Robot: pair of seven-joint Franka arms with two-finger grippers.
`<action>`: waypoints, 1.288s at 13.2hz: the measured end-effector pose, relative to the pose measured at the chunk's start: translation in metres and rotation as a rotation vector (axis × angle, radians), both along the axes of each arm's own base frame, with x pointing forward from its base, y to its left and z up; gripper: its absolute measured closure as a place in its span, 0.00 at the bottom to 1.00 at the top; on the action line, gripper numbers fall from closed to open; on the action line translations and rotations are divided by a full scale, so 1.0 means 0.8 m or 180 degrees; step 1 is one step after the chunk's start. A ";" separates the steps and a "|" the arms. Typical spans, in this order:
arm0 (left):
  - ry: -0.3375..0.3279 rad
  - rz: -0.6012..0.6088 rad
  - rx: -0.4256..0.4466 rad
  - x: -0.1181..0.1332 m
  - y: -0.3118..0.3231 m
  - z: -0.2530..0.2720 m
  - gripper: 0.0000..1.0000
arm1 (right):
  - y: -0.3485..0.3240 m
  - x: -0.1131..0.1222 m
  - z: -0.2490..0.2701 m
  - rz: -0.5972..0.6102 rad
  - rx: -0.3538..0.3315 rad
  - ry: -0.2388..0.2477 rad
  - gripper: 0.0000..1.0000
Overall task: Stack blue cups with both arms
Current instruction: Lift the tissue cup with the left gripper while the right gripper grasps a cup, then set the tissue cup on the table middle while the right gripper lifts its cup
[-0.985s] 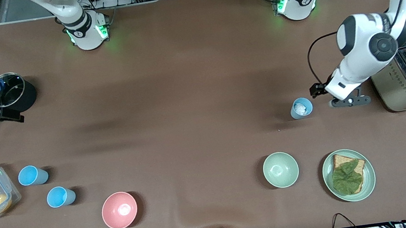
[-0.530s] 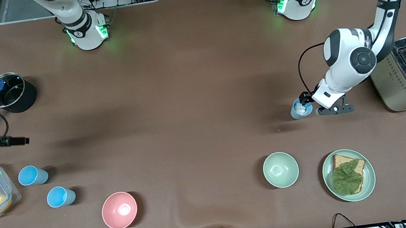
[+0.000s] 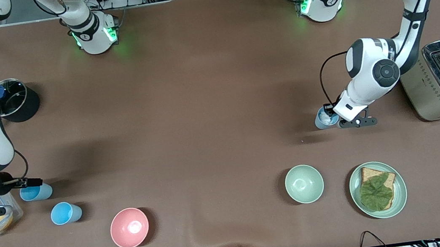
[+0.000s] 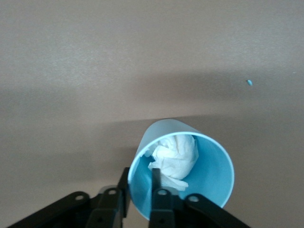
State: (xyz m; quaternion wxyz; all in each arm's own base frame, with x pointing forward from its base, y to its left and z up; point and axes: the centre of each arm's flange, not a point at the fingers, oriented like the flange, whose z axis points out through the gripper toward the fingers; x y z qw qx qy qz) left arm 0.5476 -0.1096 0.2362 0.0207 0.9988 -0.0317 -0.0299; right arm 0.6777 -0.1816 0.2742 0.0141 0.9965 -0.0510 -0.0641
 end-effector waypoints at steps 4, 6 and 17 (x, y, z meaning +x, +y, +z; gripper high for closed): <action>-0.0124 0.0178 -0.0071 -0.003 -0.099 0.025 0.97 | 0.039 0.013 0.001 0.0136 0.0001 -0.0045 0.00; -0.0205 0.0499 -0.0157 -0.022 -0.217 0.051 0.97 | 0.037 0.016 -0.013 0.0138 -0.0005 -0.0110 0.00; 0.0019 0.1032 -0.0238 -0.125 -0.513 0.049 0.97 | 0.015 0.006 -0.071 0.0051 0.0028 -0.0076 0.95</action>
